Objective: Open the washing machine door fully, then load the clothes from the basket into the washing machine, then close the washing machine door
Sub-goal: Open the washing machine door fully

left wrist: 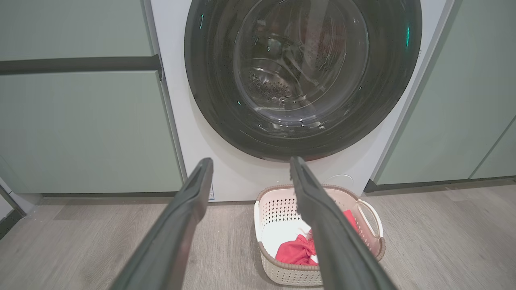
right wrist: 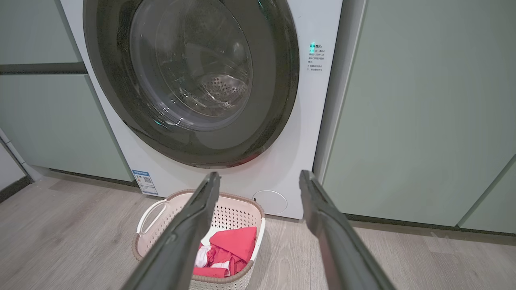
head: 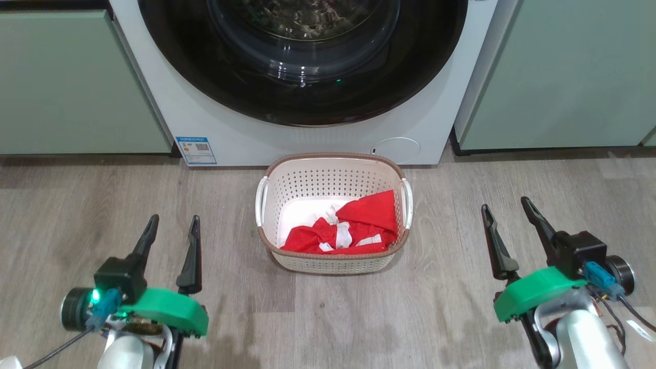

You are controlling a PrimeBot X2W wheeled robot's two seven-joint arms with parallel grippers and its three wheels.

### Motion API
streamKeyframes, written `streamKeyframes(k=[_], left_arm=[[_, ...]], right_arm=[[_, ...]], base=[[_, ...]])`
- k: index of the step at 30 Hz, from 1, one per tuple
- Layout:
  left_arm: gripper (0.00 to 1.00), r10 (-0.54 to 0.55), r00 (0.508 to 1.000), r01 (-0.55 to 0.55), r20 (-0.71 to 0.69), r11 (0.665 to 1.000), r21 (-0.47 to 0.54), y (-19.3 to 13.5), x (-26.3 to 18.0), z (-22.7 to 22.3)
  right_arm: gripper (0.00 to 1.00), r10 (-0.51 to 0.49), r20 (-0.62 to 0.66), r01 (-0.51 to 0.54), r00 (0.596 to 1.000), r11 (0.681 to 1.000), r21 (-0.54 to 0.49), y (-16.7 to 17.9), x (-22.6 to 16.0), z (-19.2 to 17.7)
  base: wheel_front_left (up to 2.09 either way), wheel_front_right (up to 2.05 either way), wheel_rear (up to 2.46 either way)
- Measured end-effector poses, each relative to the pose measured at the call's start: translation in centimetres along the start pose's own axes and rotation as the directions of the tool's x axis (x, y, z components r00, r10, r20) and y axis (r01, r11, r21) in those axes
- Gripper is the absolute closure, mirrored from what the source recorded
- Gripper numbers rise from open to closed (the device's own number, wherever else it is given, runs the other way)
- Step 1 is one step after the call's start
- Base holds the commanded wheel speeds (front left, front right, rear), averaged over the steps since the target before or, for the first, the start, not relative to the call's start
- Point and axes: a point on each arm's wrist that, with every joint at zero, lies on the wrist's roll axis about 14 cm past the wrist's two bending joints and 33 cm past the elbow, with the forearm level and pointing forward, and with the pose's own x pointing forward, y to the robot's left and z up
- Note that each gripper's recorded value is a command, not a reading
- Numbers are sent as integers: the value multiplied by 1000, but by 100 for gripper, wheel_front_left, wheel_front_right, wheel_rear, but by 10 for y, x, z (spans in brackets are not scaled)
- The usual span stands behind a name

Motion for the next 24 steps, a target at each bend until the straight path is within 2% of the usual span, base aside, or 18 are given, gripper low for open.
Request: streamKeyframes(k=[14, 24], left_arm=[[0, -8, 1000, 8, -9, 1000, 6, -2, 1, -3], [0, -18, 1000, 18, -4, 1000, 19, -3, 3, -1]], right_arm=[[0, -4, 2, 4, 1000, 1000, 8, -1, 0, -1], [0, -10, -1, 10, 1000, 1000, 8, -3, -1, -2]], base=[[0, 0, 0], [63, 63, -126]])
